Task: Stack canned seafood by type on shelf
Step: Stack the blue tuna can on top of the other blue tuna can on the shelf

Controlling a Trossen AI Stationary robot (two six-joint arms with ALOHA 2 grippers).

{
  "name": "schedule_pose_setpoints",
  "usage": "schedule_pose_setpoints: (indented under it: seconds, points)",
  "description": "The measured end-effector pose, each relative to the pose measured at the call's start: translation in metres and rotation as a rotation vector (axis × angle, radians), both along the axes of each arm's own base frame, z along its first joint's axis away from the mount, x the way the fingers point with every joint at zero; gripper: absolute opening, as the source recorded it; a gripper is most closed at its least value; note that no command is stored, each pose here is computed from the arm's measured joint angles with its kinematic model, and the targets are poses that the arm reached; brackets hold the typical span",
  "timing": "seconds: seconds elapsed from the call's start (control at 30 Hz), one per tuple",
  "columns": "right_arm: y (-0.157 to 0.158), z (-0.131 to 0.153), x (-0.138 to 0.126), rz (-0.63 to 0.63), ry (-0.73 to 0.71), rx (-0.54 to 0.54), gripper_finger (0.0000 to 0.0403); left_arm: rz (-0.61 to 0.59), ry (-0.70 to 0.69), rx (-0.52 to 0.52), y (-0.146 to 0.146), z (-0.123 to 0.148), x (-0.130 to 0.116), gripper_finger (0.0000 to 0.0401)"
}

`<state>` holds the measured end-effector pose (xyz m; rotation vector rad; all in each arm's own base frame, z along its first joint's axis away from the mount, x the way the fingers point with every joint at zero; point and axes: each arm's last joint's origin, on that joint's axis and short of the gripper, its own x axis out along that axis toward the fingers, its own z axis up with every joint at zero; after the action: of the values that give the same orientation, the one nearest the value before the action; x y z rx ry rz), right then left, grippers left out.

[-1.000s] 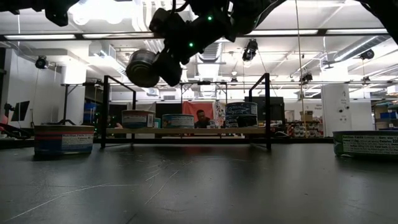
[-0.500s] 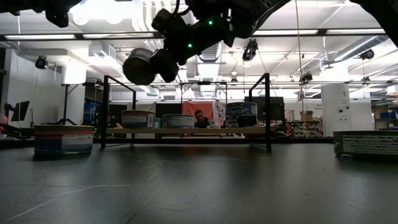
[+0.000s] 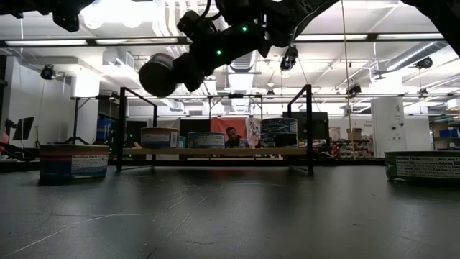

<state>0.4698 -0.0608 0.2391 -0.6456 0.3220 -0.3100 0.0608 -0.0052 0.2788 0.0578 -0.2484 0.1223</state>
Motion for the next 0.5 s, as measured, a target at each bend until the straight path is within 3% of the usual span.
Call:
schedule_pose_setpoints:
  seconds: [0.5]
  points:
    - [-0.003,-0.024,0.007,-0.04,0.038,-0.011,0.0201,0.0,0.006,0.0,0.0,-0.001,0.0,0.019]
